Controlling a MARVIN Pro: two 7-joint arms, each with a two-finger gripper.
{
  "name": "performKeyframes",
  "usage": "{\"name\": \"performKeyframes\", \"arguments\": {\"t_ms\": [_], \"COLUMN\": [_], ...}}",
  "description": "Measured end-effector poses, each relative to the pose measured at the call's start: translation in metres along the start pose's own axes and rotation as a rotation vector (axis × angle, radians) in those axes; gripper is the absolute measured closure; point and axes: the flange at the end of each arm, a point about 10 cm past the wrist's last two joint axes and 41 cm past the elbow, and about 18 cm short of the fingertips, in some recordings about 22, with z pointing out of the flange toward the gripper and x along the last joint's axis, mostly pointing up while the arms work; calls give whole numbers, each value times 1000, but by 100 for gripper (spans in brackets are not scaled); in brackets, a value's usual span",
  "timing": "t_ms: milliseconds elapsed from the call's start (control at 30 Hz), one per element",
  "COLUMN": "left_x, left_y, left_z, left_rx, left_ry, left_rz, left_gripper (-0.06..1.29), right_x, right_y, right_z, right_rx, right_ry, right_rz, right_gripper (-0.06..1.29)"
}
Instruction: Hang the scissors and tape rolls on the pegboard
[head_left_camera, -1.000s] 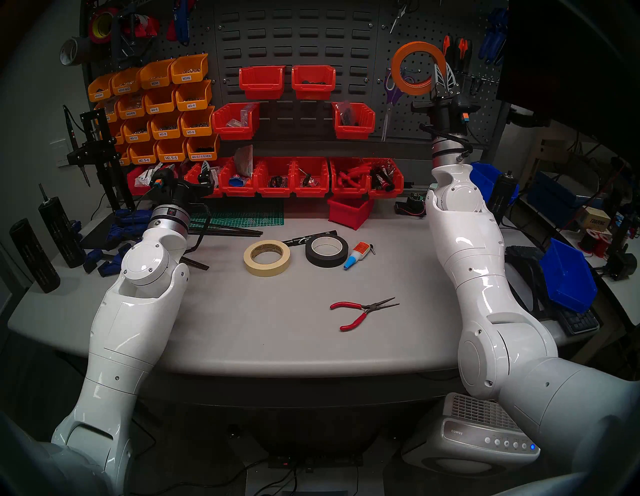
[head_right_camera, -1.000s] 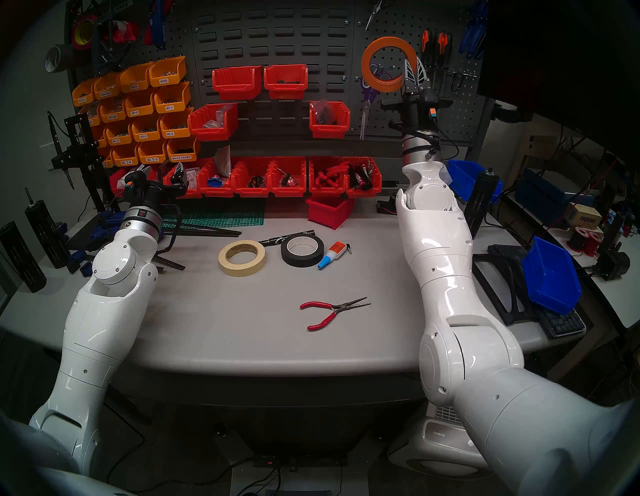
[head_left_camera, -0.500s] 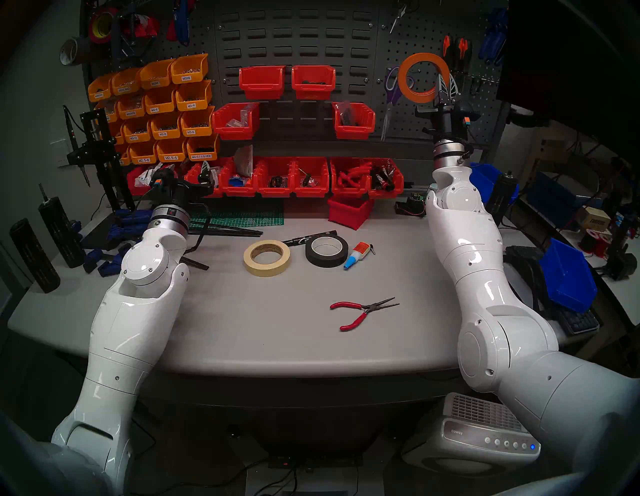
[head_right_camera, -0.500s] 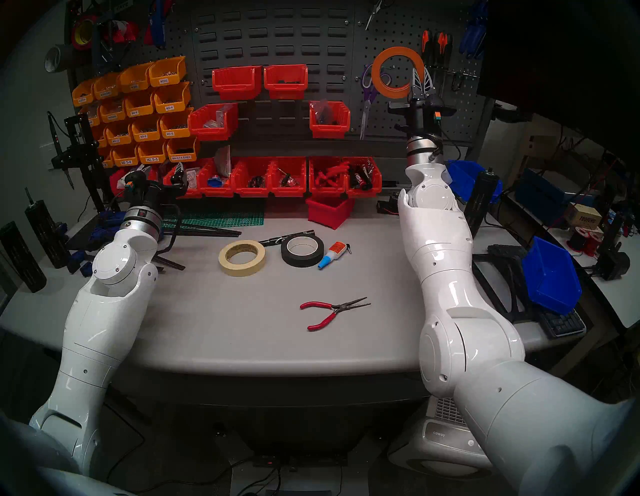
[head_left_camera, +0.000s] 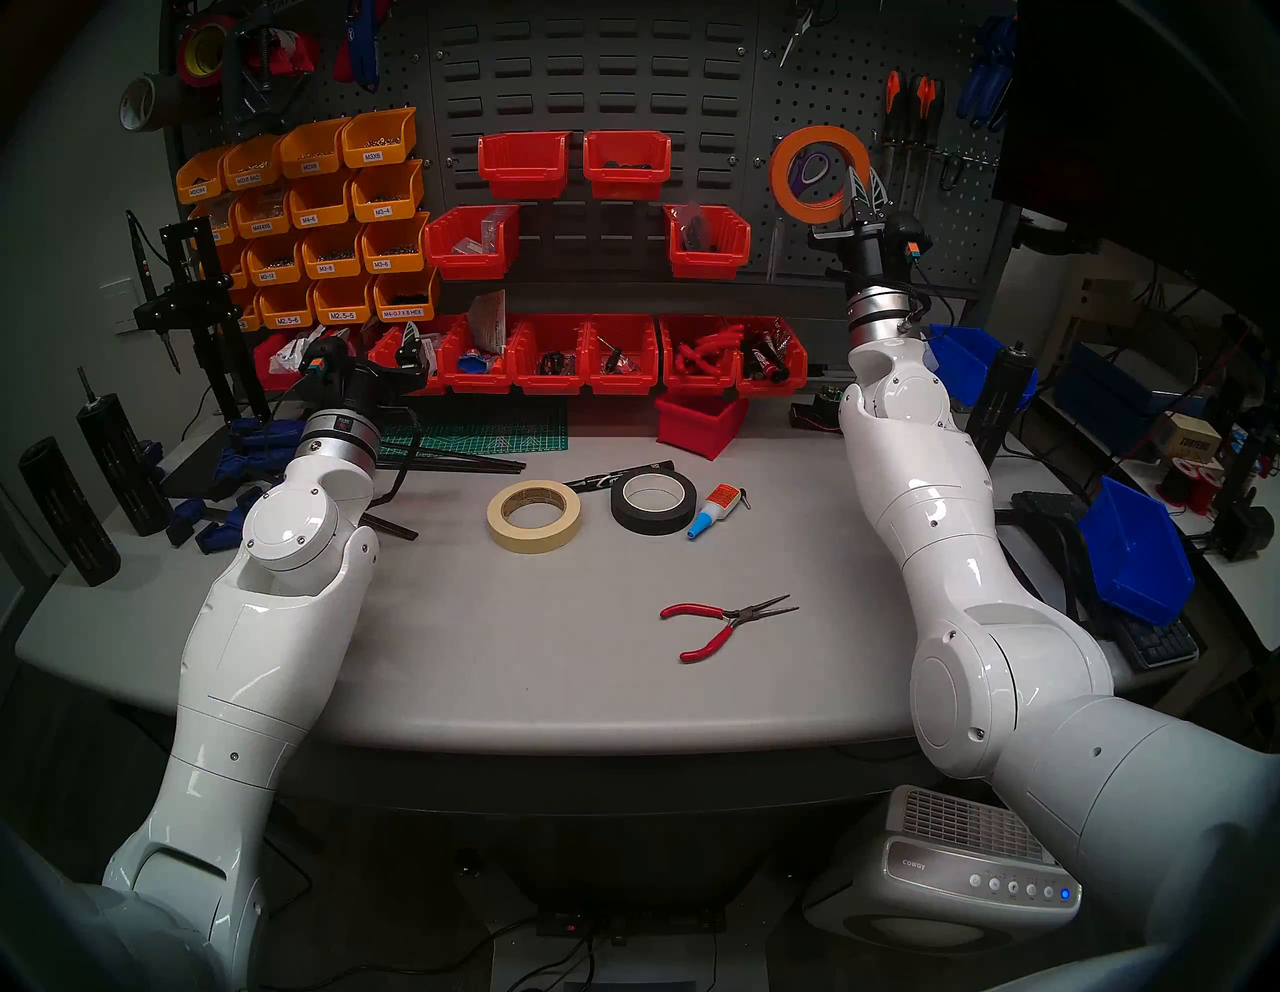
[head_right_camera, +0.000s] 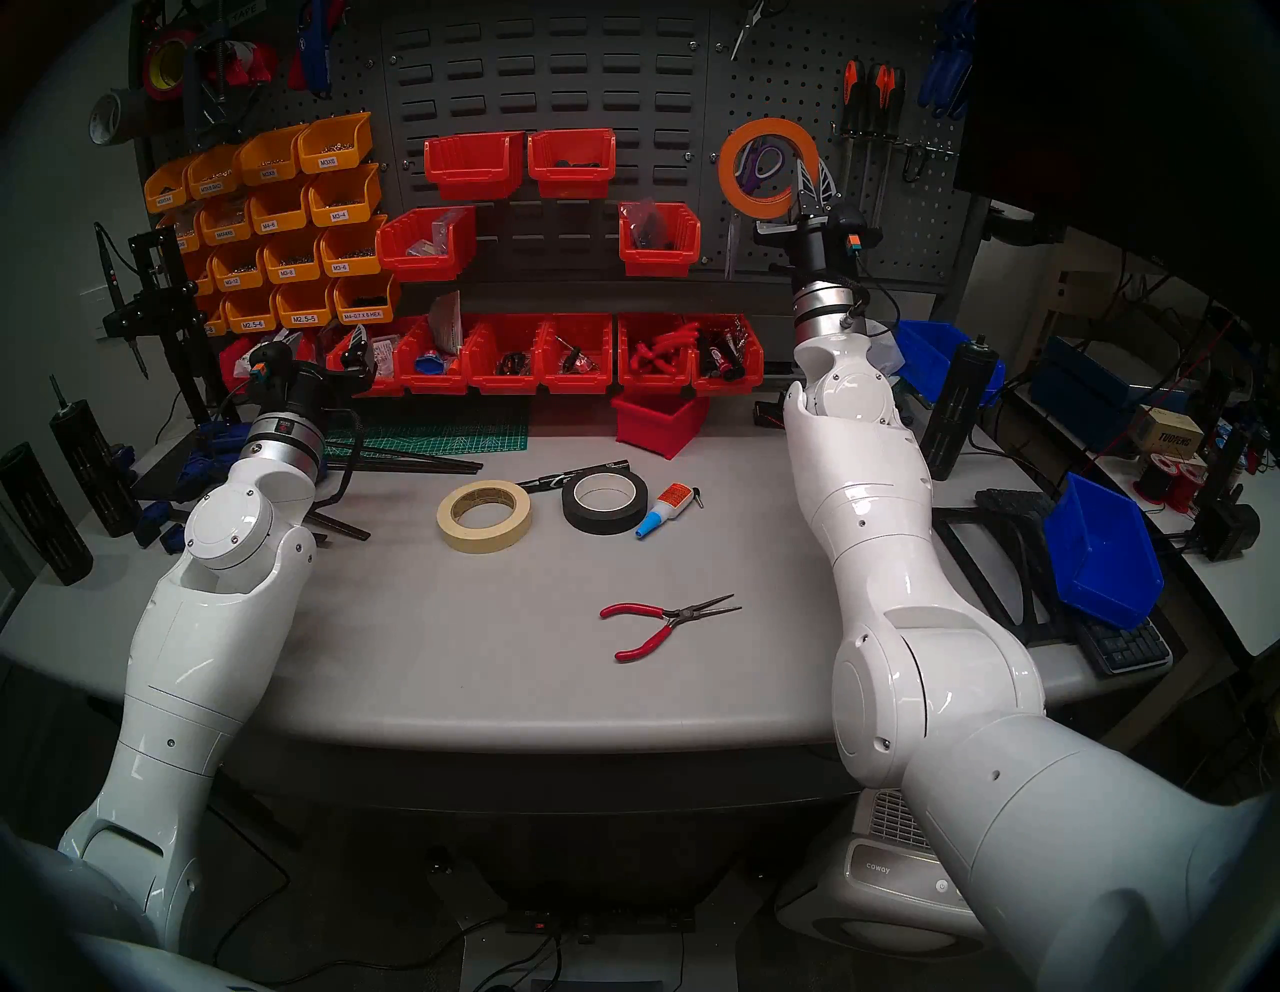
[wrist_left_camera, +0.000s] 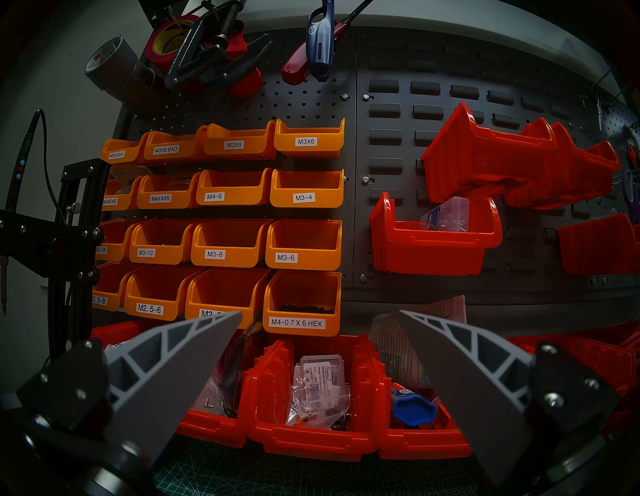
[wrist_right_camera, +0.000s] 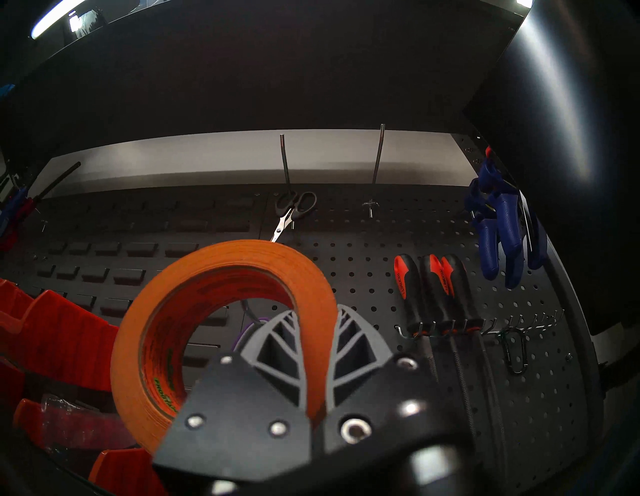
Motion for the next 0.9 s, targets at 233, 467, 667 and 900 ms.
{"name": "performKeyframes", "arguments": {"t_ms": [233,467,667,900], "left_x": [0,0,0,0], "left_y": [0,0,0,0], "left_z": [0,0,0,0], "left_rx": [0,0,0,0], "left_ry": [0,0,0,0], "left_rz": [0,0,0,0], "left_gripper": [0,0,0,0], "right_x": [0,1,0,-1], "right_y": [3,7,10,7], "right_z": [2,4,7,11], "right_rx": [5,2,4,26], "right_ry": [7,14,17,19], "right_rz": [8,9,15,26], "right_gripper": [123,123,123,123]}}
